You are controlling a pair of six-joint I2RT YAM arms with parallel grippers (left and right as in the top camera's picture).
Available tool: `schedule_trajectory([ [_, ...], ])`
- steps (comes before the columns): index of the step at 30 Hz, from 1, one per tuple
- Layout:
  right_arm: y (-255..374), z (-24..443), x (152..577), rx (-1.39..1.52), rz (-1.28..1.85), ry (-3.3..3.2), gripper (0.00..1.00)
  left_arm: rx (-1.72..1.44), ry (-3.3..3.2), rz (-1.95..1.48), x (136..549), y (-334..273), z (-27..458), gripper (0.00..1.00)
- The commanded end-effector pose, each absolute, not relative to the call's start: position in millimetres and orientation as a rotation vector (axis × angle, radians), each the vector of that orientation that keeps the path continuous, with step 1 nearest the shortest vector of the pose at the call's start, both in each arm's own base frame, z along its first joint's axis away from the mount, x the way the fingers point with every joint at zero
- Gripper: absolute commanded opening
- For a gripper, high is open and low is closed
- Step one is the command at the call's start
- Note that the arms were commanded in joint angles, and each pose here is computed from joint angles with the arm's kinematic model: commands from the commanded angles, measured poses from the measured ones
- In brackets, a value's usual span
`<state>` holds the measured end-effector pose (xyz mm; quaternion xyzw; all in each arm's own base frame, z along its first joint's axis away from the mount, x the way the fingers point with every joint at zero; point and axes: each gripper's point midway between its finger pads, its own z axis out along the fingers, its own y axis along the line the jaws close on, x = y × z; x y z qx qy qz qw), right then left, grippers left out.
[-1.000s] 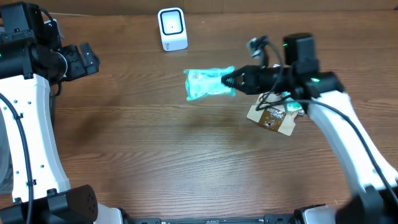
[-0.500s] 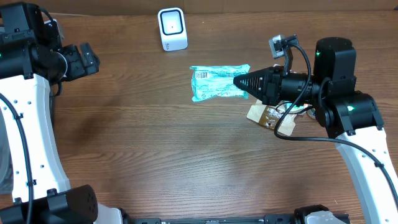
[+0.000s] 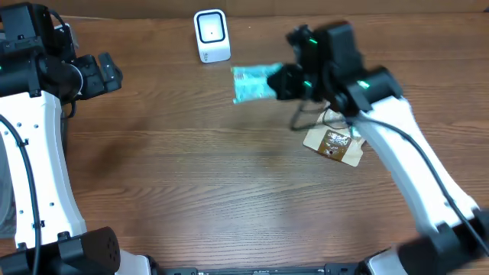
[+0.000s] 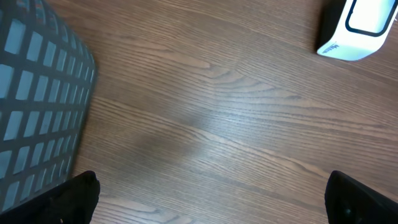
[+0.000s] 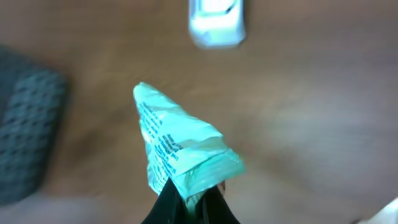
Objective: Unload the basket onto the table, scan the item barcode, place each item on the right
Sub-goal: 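Hold the wipe pack barcode in front of the white scanner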
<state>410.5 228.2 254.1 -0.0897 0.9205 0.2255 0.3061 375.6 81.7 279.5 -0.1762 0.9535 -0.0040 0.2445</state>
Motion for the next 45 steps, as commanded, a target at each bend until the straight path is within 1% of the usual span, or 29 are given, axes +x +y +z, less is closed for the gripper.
schedule_trajectory([
  [1, 213.2, 273.7, 468.7, -0.194, 0.056, 2.245, 0.04, -0.449, 2.581, 0.003, 376.1, 83.0, 288.8, 1.00],
  [3, 219.7, 281.2, 487.8, -0.204, -0.112, 2.125, 0.04, -0.449, 2.581, 0.003, 376.1, 83.0, 288.8, 1.00],
  [4, 236.4, 285.8, 505.0, -0.256, -0.225, 2.010, 0.04, -0.449, 2.581, 0.003, 376.1, 83.0, 288.8, 1.00],
  [6, 258.6, 281.1, 519.8, -0.385, -0.289, 1.926, 0.04, -0.449, 2.581, 0.003, 376.1, 83.0, 288.8, 0.99],
  [8, 281.2, 270.9, 544.5, -0.523, -0.379, 1.801, 0.04, -0.449, 2.581, 0.003, 376.1, 83.0, 288.8, 0.99],
  [12, 299.6, 259.4, 575.8, -0.631, -0.506, 1.615, 0.04, -0.449, 2.581, 0.003, 376.1, 83.0, 288.8, 1.00],
  [15, 314.7, 254.5, 590.1, -0.723, -0.604, 1.451, 0.04, -0.449, 2.581, 0.003, 376.1, 83.0, 288.8, 1.00],
  [19, 334.0, 225.8, 599.1, -0.926, -0.696, 1.312, 0.04, -0.450, 2.581, 0.003, 376.0, 83.0, 288.8, 0.99],
  [22, 338.4, 203.8, 602.7, -0.997, -0.728, 1.288, 0.04, -0.446, 2.582, 0.002, 376.3, 82.0, 288.8, 1.00],
  [25, 339.5, 194.6, 604.0, -1.012, -0.738, 1.285, 0.04, -0.446, 2.582, 0.002, 376.3, 82.0, 288.8, 0.99],
  [36, 343.7, 194.1, 603.4, -1.054, -0.742, 1.254, 0.04, -0.443, 2.583, 0.001, 376.5, 81.0, 288.8, 1.00],
  [40, 340.6, 192.7, 605.8, -1.135, -0.825, 1.204, 0.04, -0.442, 2.583, 0.001, 376.5, 80.8, 288.8, 0.99],
  [45, 326.3, 192.8, 611.7, -1.121, -0.873, 1.227, 0.04, -0.442, 2.582, 0.001, 376.6, 80.9, 288.8, 1.00],
])
